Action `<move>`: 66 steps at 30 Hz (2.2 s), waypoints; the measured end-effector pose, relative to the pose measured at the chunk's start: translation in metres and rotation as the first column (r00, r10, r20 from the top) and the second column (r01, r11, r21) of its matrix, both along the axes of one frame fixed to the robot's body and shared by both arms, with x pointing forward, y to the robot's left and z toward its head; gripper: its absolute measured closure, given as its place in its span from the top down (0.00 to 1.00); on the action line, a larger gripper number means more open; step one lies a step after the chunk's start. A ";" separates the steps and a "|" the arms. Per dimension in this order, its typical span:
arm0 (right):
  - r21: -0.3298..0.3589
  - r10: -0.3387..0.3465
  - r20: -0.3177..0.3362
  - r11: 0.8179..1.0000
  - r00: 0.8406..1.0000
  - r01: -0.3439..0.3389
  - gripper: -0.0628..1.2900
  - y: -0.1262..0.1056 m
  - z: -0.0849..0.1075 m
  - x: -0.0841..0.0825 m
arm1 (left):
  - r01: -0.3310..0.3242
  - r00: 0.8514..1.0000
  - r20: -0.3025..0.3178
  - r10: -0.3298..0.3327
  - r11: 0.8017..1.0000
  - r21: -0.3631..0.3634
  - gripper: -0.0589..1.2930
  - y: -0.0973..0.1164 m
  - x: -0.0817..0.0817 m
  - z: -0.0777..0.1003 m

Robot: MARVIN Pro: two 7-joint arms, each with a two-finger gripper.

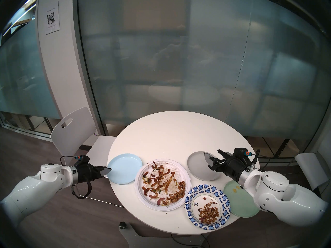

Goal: Stack the plates into one stack

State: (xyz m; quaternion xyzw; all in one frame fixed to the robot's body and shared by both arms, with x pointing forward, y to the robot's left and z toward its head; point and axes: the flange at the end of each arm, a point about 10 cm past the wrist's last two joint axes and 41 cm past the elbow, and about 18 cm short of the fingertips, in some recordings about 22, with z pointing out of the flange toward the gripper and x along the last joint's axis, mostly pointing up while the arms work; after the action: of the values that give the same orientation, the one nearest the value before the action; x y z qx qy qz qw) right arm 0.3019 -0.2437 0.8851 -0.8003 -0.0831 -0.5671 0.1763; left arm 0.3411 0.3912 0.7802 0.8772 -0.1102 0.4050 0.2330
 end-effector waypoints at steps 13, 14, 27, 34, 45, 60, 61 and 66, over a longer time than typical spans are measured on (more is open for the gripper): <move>0.000 0.000 0.000 1.000 1.000 0.000 0.96 0.000 0.000 0.000 | 0.005 1.000 0.006 -0.005 1.000 0.011 0.57 -0.007 -0.002 -0.008; 0.000 0.000 0.000 1.000 1.000 0.000 0.96 0.000 0.000 0.000 | 0.006 1.000 0.006 -0.006 1.000 0.008 0.54 -0.008 -0.002 -0.008; 0.000 0.000 0.000 1.000 1.000 0.000 0.96 0.000 0.000 0.000 | 0.000 1.000 0.008 0.000 1.000 -0.007 0.31 -0.011 0.000 -0.009; 0.000 0.000 -0.001 1.000 1.000 0.000 0.96 0.000 0.000 0.000 | -0.051 0.999 -0.007 0.051 0.998 -0.025 0.12 -0.004 0.006 -0.011; 0.000 0.000 -0.001 1.000 1.000 0.000 0.96 0.000 0.000 0.000 | -0.155 0.988 0.006 0.155 0.988 -0.018 0.05 0.004 0.023 -0.014; 0.000 0.000 -0.001 1.000 1.000 0.000 0.96 0.000 0.000 0.000 | -0.090 0.993 0.062 0.098 0.989 -0.116 0.03 -0.021 0.026 0.020; 0.000 0.000 -0.001 1.000 1.000 0.000 0.96 0.000 0.000 0.000 | -0.087 0.994 0.054 0.095 0.987 -0.133 0.03 -0.021 0.026 0.023; 0.000 0.000 -0.001 1.000 1.000 0.000 0.96 0.000 0.000 0.000 | -0.091 0.995 0.027 0.098 0.980 -0.175 0.03 -0.019 0.025 0.032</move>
State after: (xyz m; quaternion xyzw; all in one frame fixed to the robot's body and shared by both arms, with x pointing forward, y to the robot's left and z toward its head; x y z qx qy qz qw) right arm 0.3018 -0.2435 0.8848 -0.8004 -0.0832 -0.5668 0.1764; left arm 0.3656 0.3721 0.8119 0.8505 -0.0369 0.4392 0.2869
